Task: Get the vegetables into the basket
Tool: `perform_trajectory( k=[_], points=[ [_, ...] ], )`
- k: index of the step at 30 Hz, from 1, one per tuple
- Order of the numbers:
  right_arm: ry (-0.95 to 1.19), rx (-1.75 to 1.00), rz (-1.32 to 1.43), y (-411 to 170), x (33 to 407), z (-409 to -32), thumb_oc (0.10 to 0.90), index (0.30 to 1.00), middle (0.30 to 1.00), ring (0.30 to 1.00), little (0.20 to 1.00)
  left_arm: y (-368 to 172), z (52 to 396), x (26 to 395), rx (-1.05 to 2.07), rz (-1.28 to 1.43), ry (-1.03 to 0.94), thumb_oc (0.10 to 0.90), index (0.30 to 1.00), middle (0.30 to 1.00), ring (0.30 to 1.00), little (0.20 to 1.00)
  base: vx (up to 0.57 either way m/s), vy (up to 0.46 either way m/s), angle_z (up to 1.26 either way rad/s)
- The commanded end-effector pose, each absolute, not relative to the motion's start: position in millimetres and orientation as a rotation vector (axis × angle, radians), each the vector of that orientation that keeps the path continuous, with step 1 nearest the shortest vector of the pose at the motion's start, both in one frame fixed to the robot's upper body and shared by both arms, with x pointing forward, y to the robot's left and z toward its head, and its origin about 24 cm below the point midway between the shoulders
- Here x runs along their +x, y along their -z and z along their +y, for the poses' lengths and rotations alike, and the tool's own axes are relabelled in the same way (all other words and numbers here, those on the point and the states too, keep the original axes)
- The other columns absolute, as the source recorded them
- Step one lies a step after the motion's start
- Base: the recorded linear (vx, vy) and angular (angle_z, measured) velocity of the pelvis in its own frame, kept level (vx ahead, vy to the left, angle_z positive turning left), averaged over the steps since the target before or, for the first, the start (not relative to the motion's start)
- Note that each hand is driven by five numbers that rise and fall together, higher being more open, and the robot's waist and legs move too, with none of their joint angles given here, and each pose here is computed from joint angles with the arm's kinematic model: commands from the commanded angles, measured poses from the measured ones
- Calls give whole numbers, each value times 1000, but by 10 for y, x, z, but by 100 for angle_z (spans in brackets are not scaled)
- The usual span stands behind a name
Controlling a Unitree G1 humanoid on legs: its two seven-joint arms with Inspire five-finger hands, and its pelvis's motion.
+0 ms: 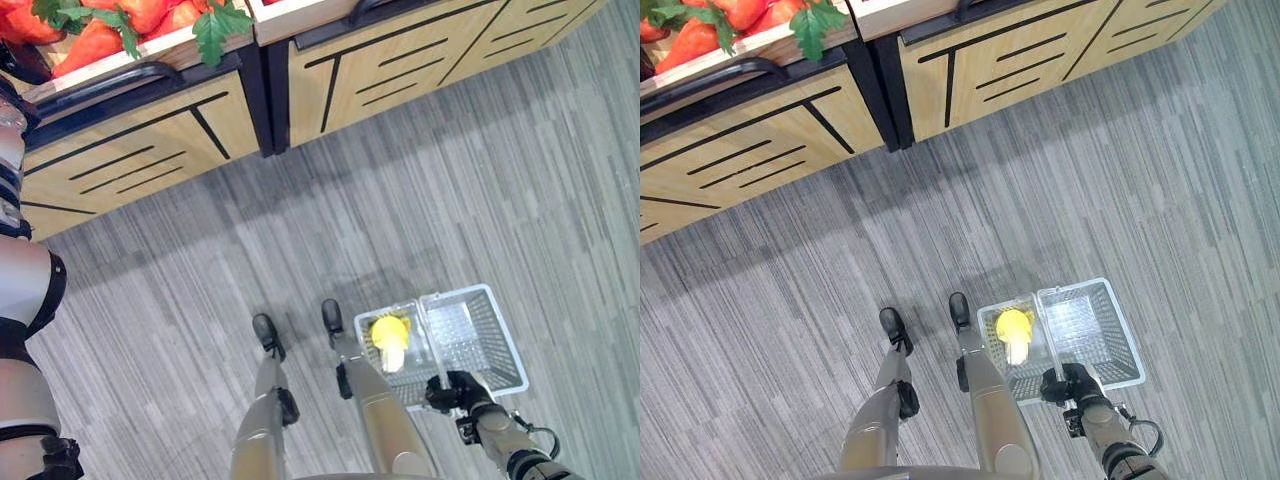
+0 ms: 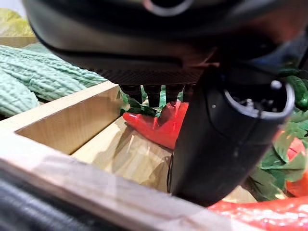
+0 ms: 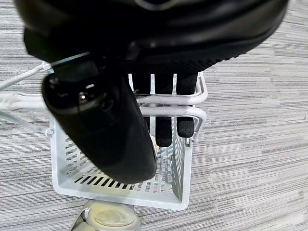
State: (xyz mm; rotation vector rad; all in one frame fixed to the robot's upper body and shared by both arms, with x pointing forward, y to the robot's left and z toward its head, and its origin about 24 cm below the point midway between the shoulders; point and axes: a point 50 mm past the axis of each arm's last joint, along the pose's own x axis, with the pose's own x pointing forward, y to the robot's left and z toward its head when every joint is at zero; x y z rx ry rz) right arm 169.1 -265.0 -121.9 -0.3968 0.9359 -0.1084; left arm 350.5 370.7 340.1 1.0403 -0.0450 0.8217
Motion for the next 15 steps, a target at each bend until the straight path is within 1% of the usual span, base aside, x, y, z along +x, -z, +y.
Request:
perform_trajectory(
  k=[1,4,5,15],
  points=[
    [149,-425,1094,1348,1233,-2843,400,300,300,300,300,-3457,3873,3369,1059,14,-911,900,1000,1000,1000,1000,13,33,1],
    [134,-438,1091,1343,1242,-2843,400,300,300,300,300,-3489,3813,3405,1067,-6,-896,900,1000,1000,1000,1000,4,24,1],
    [137,-428,1087,1342,1247,-2839,400,300,300,300,300,-3479,3789,3425,1059,-19,-884,400,300,300,300,300,3,36,4],
    [127,-439,1083,1333,1274,-2840,400,300,300,300,300,-3454,3736,3471,1072,-23,-860,400,300,300,300,300,-1,5,1]
  ],
)
